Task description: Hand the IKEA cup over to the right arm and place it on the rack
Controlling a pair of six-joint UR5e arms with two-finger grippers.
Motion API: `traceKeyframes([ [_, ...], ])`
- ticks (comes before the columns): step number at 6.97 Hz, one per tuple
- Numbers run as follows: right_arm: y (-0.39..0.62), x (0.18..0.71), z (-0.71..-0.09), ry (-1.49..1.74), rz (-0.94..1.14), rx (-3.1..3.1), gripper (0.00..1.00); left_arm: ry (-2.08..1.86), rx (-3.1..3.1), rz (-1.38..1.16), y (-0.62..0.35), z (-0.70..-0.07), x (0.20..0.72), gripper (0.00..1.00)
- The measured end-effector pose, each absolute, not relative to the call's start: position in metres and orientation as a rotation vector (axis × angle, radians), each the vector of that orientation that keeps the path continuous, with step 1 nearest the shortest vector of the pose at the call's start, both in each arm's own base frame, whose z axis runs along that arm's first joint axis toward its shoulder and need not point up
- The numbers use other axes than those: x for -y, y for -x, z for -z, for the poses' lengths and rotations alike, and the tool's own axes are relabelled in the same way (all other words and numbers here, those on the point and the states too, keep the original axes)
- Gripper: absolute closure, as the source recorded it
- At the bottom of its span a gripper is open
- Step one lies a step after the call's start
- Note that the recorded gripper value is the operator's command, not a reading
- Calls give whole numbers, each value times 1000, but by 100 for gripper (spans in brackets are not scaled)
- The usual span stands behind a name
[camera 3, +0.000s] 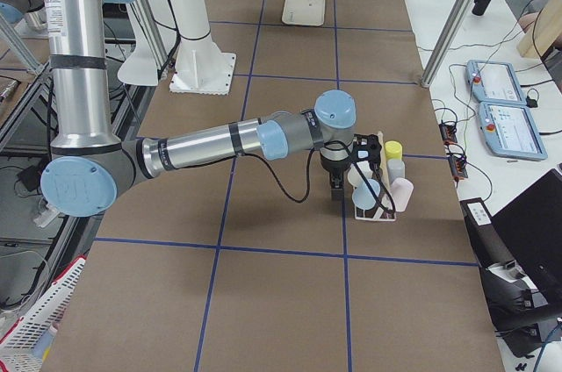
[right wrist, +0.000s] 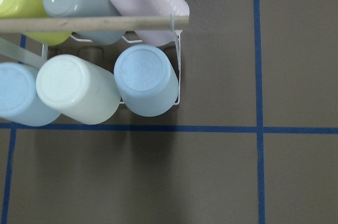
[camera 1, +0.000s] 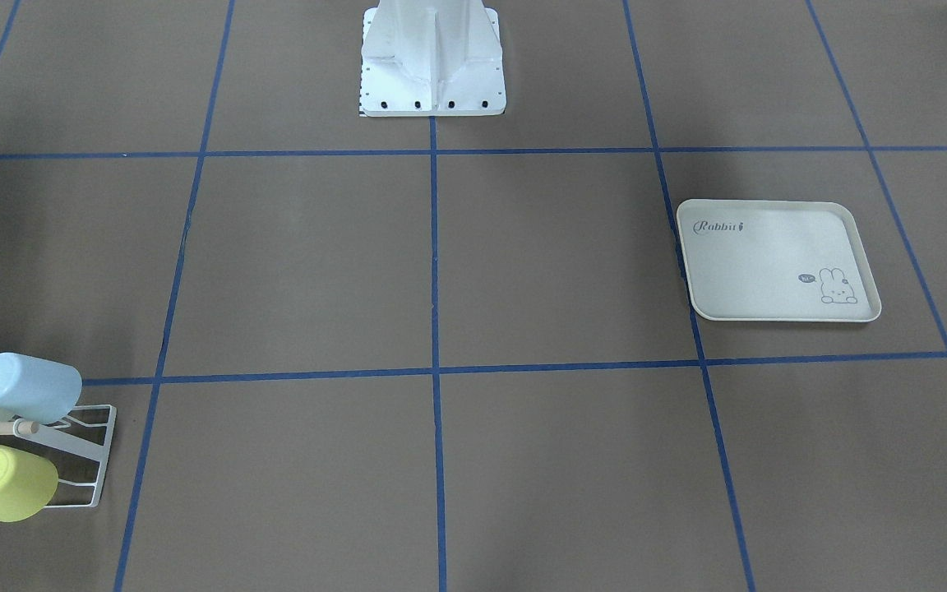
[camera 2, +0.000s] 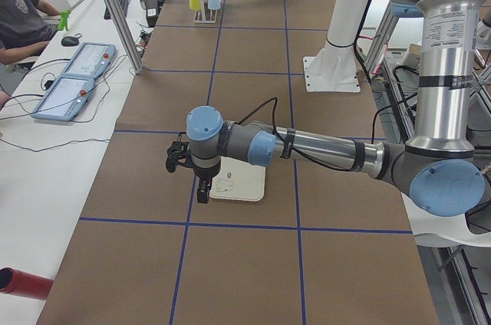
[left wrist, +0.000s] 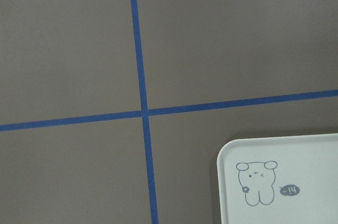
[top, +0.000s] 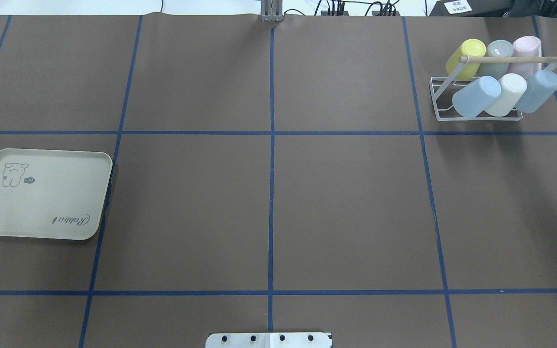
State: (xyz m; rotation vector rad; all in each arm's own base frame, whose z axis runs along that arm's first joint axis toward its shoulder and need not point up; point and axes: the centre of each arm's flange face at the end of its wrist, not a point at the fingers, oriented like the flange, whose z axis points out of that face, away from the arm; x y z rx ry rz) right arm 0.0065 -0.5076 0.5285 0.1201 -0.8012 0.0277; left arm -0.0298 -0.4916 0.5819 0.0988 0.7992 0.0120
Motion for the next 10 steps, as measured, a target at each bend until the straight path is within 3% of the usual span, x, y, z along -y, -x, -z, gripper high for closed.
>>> traceKeyframes([
  [4, -1, 509, -530, -52, 67, 769, 1, -17, -846, -24, 37, -622, 468, 0],
  [10, 38, 515, -536, -11, 121, 765, 0, -9, -854, -17, 37, -628, 458, 0],
])
